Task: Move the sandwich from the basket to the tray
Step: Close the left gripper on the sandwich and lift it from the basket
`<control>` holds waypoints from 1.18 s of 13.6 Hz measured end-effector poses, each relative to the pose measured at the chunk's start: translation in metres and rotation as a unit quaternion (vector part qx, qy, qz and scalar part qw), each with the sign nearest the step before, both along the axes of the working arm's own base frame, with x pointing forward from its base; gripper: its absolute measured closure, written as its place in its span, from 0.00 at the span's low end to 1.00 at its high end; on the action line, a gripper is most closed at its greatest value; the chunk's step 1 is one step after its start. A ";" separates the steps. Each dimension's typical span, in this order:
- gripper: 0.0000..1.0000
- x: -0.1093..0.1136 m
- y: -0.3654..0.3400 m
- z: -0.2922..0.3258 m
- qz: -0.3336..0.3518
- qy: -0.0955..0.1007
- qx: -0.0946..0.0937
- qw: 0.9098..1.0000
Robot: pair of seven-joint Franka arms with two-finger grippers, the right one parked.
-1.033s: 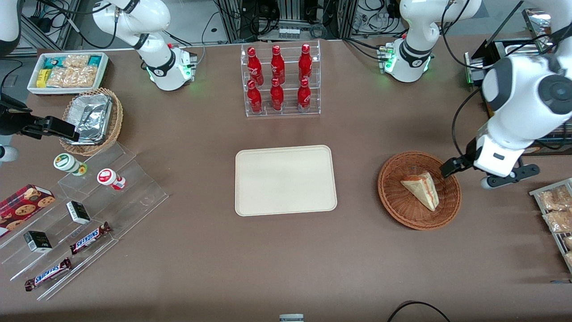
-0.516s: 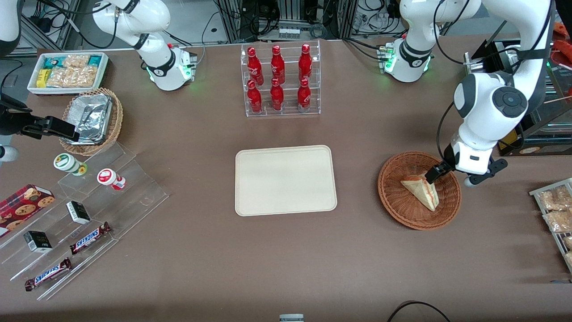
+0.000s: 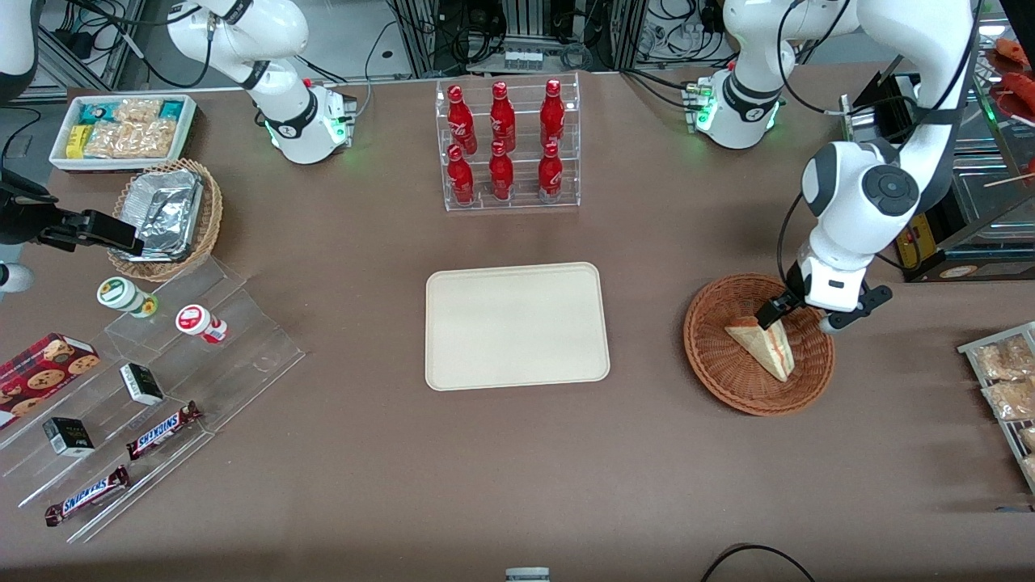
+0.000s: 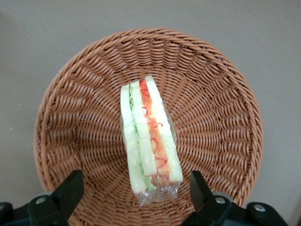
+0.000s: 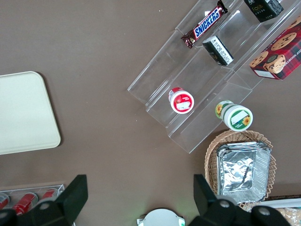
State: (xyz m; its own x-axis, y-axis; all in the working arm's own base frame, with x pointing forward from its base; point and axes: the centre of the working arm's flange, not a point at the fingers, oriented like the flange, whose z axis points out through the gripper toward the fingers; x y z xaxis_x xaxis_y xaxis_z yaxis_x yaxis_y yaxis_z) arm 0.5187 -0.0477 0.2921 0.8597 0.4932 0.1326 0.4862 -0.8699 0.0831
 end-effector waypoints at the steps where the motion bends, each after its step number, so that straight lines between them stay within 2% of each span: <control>1: 0.00 0.002 0.000 -0.006 0.008 -0.004 -0.003 1.000; 3: 0.00 0.003 -0.001 -0.017 0.022 -0.009 -0.007 1.000; 11: 0.03 0.003 -0.002 -0.039 0.028 0.000 -0.009 1.000; 12: 0.12 0.003 -0.002 -0.039 0.034 -0.002 -0.010 0.999; 14: 0.38 0.005 -0.008 -0.036 0.045 -0.006 -0.014 0.999; 16: 0.57 0.010 -0.014 -0.031 0.045 -0.012 -0.017 0.999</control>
State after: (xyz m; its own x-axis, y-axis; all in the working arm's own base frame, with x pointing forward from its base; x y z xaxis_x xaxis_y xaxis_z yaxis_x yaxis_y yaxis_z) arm 0.5283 -0.0618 0.2614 0.8087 0.5726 0.1346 0.5593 -0.8194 0.1253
